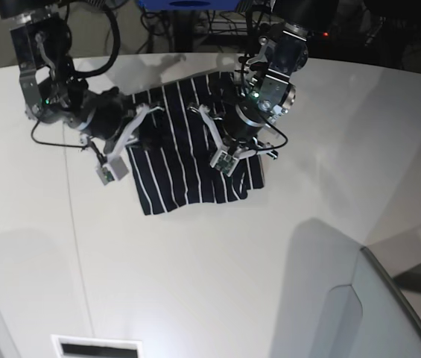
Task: Layout the t-shirt on the table in an organized manner, then fold the t-shirt properly
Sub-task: 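Grasp the shirt edge with the right gripper and pull it outward, then grasp the shirt edges with both grippers and straighten the stack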
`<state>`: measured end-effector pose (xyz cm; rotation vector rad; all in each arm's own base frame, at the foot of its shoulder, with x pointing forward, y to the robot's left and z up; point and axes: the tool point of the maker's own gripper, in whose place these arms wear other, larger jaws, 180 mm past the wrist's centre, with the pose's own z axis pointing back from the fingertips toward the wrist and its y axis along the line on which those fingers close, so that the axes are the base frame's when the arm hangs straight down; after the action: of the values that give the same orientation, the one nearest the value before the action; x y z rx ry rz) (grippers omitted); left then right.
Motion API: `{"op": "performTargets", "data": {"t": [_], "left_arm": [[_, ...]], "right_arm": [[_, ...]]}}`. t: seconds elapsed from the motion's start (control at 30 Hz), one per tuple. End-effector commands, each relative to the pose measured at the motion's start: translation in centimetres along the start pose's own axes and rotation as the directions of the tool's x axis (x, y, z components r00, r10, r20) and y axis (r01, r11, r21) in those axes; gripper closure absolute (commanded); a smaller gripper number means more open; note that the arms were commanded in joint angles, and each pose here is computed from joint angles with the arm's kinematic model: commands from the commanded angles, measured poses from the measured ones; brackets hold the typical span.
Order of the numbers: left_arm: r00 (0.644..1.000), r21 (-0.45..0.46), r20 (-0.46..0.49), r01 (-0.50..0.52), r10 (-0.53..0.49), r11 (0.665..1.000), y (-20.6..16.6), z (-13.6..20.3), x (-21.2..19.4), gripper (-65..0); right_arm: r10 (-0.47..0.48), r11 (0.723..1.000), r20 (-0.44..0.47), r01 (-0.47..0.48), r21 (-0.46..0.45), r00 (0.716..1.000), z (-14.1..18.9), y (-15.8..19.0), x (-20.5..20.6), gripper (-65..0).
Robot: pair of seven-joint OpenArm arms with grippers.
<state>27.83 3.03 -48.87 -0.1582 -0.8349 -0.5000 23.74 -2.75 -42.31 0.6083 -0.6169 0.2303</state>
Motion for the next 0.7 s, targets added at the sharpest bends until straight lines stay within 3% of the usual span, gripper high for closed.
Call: {"op": "performTargets", "data": {"t": [0.0,0.17,0.3,0.47,0.57,0.67], "left_arm": [[0.999,0.011,-0.052,0.015,-0.014,1.0,0.3,0.1,-1.0,0.0],[0.998,0.01,-0.053,0.014,-0.014,1.0,0.2,0.1,-1.1,0.0],[1.0,0.043,0.0,-0.009,0.009,0.999,1.5,0.6,0.8,0.0],[0.964,0.092,0.192,-0.205,0.185,0.974,5.0,4.6,5.5,0.0],[0.947,0.103,0.202,-0.274,0.25,0.956,7.3,7.2,5.5,0.0],[0.91,0.086,0.167,-0.396,0.379,0.914,8.8,8.3,3.2,0.0]], "right_arm": [[0.0,1.0,0.017,0.0,-0.003,1.0,-0.1,-0.4,0.5,0.0],[-0.089,0.995,-0.031,0.088,-0.044,0.996,-2.0,-3.5,-2.1,0.0],[-0.034,0.999,0.016,0.034,-0.015,0.999,-0.7,-1.6,-0.3,0.0],[0.044,0.999,0.081,-0.045,0.006,0.996,1.6,0.5,1.6,0.0],[0.052,0.999,0.077,-0.052,-0.003,0.996,1.8,0.0,1.5,0.0],[0.054,0.999,0.065,-0.053,-0.011,0.996,2.0,-0.4,1.2,0.0]]}}
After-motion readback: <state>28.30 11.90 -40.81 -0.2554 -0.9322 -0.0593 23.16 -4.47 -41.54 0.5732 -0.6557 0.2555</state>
